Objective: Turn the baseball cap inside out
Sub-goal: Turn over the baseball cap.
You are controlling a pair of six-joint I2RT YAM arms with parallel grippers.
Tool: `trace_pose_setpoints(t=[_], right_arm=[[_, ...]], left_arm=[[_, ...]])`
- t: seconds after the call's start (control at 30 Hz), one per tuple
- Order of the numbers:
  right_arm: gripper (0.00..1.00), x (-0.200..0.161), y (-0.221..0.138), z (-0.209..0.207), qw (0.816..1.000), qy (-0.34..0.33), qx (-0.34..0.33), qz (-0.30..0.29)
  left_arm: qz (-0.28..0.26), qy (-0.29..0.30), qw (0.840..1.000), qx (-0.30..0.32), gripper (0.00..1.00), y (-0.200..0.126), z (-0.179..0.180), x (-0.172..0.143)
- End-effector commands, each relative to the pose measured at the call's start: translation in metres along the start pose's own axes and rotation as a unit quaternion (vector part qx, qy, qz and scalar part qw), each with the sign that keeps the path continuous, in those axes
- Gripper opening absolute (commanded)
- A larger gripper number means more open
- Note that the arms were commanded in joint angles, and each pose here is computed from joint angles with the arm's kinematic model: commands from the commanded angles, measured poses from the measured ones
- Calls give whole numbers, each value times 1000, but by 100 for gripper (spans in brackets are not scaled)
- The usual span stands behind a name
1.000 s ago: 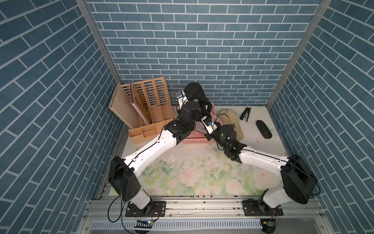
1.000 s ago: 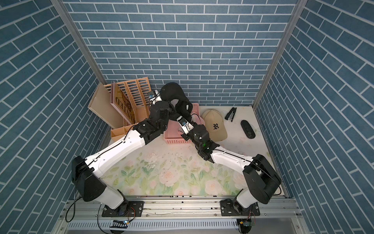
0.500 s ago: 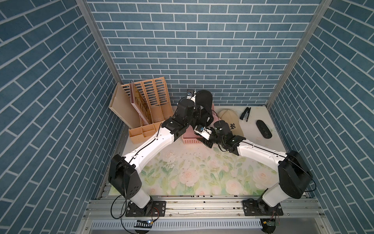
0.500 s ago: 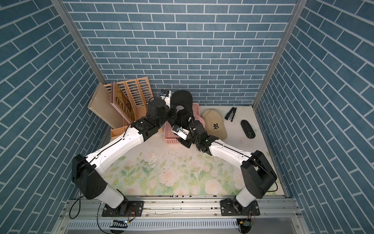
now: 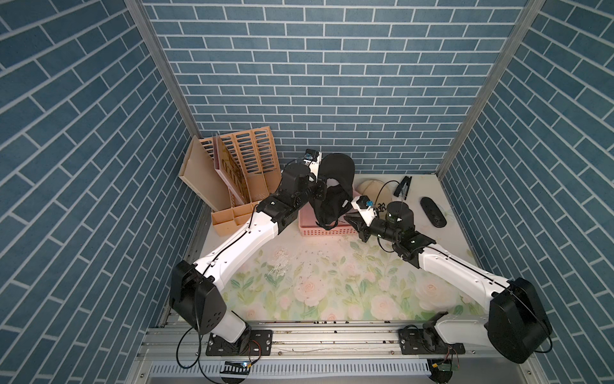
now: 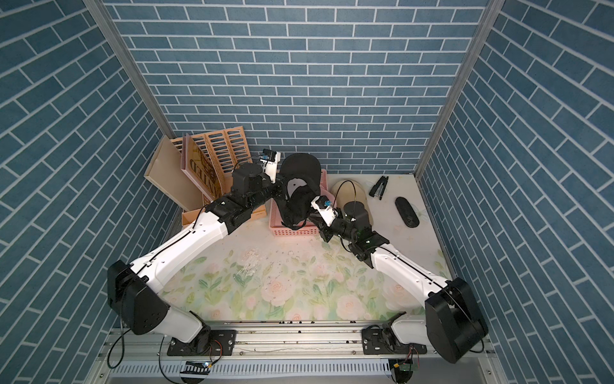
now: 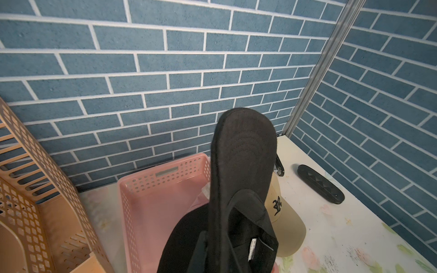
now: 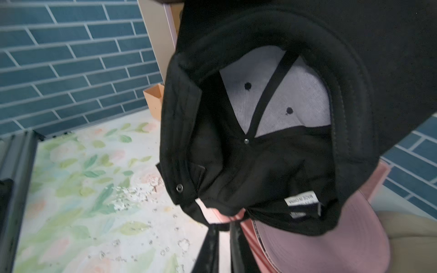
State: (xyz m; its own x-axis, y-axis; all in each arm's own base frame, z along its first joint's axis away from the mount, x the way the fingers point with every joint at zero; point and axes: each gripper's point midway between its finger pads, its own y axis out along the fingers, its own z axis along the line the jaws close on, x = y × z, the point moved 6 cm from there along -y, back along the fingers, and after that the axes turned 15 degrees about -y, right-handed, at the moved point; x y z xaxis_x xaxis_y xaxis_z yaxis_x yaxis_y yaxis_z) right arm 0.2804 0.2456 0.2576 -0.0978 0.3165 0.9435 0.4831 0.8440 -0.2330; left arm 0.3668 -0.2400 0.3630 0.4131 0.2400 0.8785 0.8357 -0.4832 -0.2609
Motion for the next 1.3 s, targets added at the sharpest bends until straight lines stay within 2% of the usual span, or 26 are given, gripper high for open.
trace_pose_setpoints(t=[0.0,0.13,0.3,0.33,0.43,0.5,0.6,0.73,0.93,1.1,1.27], right_arm=[[9,14,11,-6,997,45,-6,-59],[5,8,34,-20,996,71,-27,-56],[7,-32,78,-56,984,127,-122,39],[10,-38,83,-61,980,135,-136,53],[34,-53,92,-66,970,166,-160,81],[47,-50,92,-60,970,156,-166,88],[57,-35,89,-46,974,129,-165,88],[60,-1,75,-22,983,95,-153,41],[59,31,58,-25,976,108,-187,1],[38,36,70,-18,983,115,-145,-22],[27,32,106,3,985,135,-97,-54]], left_arm=[[-27,-29,999,-37,0,-6,-10,14],[-23,-48,997,-58,0,-11,-15,14],[-35,-71,994,-72,0,-27,-18,17],[-37,-73,994,-73,0,-29,-18,17],[-57,-75,994,-57,0,-40,-14,21],[-74,-72,994,-34,0,-44,-8,22],[-79,-61,995,-8,0,-42,-1,21],[-76,-58,995,8,0,-33,4,16],[-70,-60,996,19,0,-25,4,9],[-81,-75,994,23,0,-29,3,11],[-89,-101,991,1,0,-33,-6,14]])
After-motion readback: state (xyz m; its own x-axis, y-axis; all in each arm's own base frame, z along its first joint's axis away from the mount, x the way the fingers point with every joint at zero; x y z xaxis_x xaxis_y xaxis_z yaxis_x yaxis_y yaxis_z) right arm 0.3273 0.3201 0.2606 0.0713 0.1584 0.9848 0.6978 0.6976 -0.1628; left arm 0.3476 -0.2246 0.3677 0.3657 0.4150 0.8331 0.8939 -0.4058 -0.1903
